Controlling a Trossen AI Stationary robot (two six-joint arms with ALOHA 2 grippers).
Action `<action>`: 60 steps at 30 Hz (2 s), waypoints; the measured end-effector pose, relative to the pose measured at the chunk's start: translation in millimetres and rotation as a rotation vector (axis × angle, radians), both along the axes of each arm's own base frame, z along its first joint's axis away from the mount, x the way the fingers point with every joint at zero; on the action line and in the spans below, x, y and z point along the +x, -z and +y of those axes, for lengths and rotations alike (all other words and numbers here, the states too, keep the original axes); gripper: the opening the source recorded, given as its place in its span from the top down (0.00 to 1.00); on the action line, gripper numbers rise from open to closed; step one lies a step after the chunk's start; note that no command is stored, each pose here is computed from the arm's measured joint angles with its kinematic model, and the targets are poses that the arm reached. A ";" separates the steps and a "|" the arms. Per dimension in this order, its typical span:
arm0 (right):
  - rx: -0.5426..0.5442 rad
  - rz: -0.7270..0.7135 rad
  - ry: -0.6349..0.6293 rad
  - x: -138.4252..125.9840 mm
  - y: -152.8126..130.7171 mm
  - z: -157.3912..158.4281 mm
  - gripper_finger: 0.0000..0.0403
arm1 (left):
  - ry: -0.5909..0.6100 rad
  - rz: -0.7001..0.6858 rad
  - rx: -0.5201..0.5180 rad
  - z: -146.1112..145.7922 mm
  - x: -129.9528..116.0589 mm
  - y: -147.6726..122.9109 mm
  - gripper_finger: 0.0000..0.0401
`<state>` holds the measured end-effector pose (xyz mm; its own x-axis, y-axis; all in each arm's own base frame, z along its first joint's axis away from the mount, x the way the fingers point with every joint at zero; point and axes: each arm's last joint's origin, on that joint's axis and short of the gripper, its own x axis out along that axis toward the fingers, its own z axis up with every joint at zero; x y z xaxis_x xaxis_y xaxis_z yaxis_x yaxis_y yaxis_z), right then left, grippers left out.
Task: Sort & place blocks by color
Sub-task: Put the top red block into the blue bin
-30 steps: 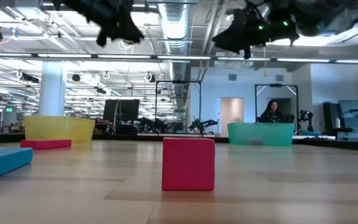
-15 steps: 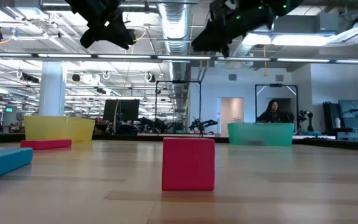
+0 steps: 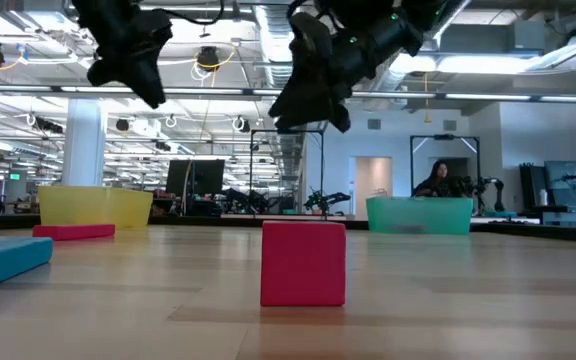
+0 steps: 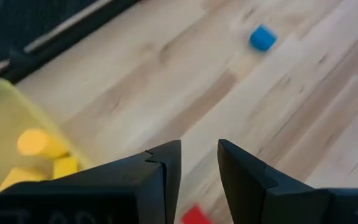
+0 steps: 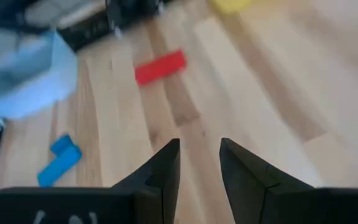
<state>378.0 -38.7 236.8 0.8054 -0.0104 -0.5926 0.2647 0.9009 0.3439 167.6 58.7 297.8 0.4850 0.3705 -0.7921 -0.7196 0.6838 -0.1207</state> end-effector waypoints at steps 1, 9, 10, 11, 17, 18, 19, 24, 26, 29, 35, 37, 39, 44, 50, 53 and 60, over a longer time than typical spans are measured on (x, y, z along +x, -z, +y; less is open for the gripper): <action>-0.003 0.011 -0.008 4.3 3.0 5.7 0.66 | 0.002 0.025 -0.008 -0.3 -0.6 1.9 0.77; -0.063 0.036 -0.076 51.9 0.4 19.1 0.58 | -0.124 0.141 -0.126 -2.9 -14.2 10.7 0.75; -0.120 0.017 -0.114 61.6 -0.2 18.9 0.57 | -0.132 0.151 -0.132 -3.3 -15.4 11.2 0.75; -0.184 0.004 -0.154 69.5 -1.1 18.5 0.56 | -0.135 0.163 -0.134 -3.6 -16.6 11.6 0.74; -0.465 -0.001 -0.336 121.6 8.3 4.3 0.47 | -0.149 0.105 -0.144 -7.5 -27.7 4.1 0.68; -0.479 0.003 -0.344 129.4 10.2 1.3 0.47 | -0.158 0.087 -0.149 -8.8 -31.1 2.1 0.67; -0.486 -0.021 -0.337 139.2 11.1 -1.8 0.46 | -0.171 0.078 -0.155 -9.8 -34.4 0.9 0.67; -0.463 -0.086 -0.363 174.4 26.1 -7.0 0.49 | -0.247 0.024 -0.180 -15.3 -52.3 -5.3 0.66; -0.445 -0.106 -0.397 185.4 36.9 -5.3 0.52 | -0.275 0.014 -0.184 -17.0 -58.2 -6.6 0.66; -0.425 -0.115 -0.443 198.7 58.0 -0.2 0.57 | -0.306 0.008 -0.191 -19.0 -65.2 -7.6 0.66; -0.410 -0.105 -0.464 210.1 93.7 2.3 0.69 | -0.311 0.032 -0.192 -20.2 -69.2 -6.8 0.66; -0.398 -0.087 -0.467 210.5 105.2 2.3 0.73 | -0.317 0.037 -0.182 -19.8 -69.2 -6.7 0.66; -0.384 -0.079 -0.460 211.6 114.7 2.0 0.77 | -0.325 0.044 -0.171 -18.7 -67.2 -6.1 0.66; -0.351 -0.044 -0.445 210.8 126.5 -0.5 0.83 | -0.327 0.073 -0.170 -17.0 -62.2 -3.6 0.66; -0.223 0.183 -0.455 191.7 118.9 -1.6 0.90 | -0.323 0.115 -0.174 -15.0 -56.0 0.0 0.66; -0.181 0.281 -0.477 179.2 104.2 1.6 0.95 | -0.321 0.114 -0.176 -15.0 -55.5 0.1 0.66; -0.170 0.407 -0.520 149.3 48.2 5.5 0.96 | -0.324 0.116 -0.151 -14.7 -56.7 -0.5 0.66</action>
